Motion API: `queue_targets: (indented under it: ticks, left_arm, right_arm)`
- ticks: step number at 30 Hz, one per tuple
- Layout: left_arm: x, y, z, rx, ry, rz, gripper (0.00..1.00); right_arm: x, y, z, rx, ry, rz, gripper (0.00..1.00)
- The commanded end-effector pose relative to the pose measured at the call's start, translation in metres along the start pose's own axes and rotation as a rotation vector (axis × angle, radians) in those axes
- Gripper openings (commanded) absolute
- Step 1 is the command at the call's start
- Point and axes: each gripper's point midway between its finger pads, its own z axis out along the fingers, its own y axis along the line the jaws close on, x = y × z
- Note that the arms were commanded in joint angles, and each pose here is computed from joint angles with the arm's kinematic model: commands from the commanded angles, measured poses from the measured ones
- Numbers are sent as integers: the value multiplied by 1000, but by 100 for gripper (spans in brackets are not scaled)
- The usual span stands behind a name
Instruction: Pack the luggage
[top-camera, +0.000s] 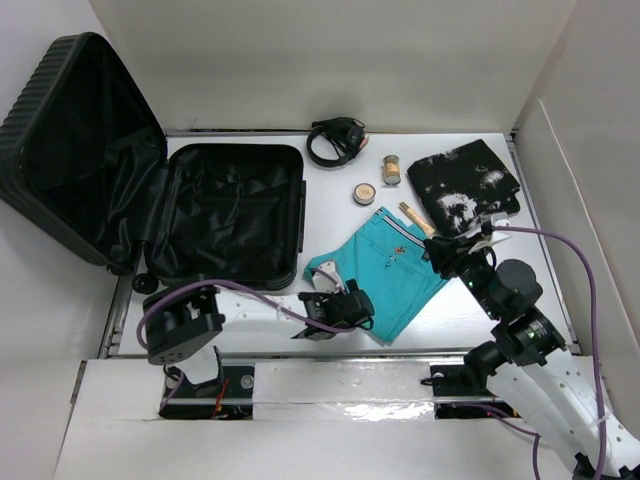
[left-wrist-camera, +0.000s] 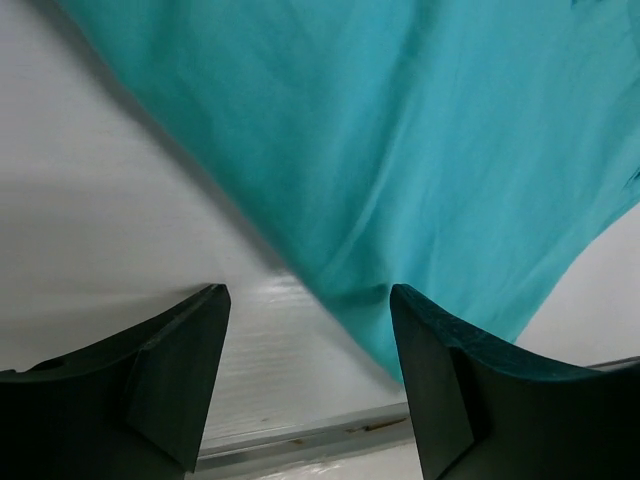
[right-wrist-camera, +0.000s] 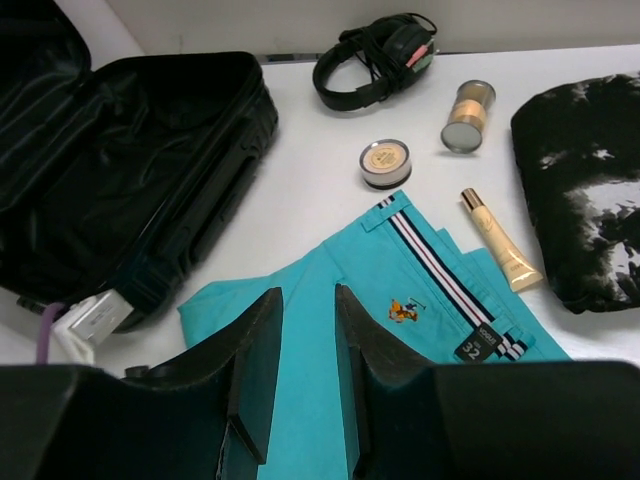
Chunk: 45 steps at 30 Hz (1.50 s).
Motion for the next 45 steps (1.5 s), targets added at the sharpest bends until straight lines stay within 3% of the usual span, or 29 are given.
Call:
queue_targets:
  ticks: [1,7,12,13,14,16,17,20,25,30,37,40,45]
  left_arm:
    - [-11,-6,16,-59,-59,-69,62]
    - [-4,10,36,-184,-79,-3,60]
    - [1,32,46,-241,-79,3,51]
    - [0,34,46,-241,-81,5,49]
    - [-4,34,46,-235,-101,9,38]
    - [-12,38,47,-236,-129,19,29]
    - [-15,39,48,-231,-143,36,18]
    - [-25,42,49,-225,-165,82,0]
    - [-48,29,37,-206,-217,178,0]
    - [-105,-23,1,-137,-301,345,0]
    - [-205,-78,-59,91,-338,398,0]
    - [-248,-78,-86,129,-369,398,0]
    - [-338,-30,-107,54,-429,324,0]
  right_arm:
    - [-10,12,-4,-68,-39,-14,34]
    - [-14,13,-4,-79,-63,-14,33]
    - [-14,13,-2,-77,-58,-14,33]
    - [-13,18,-3,-106,-53,-15,33]
    - [-13,19,-3,-108,-53,-15,33]
    - [-14,20,-3,-118,-54,-15,32]
    - [-14,21,-3,-120,-56,-15,32]
    - [-17,23,-4,-128,-58,-15,30]
    - [-18,28,-4,-152,-57,-16,28]
    - [-20,31,-3,-169,-59,-16,22]
    - [-31,31,-10,-160,-86,-26,22]
    - [-34,29,-10,-152,-107,-19,22]
    - [-36,25,-16,-127,-111,-23,22]
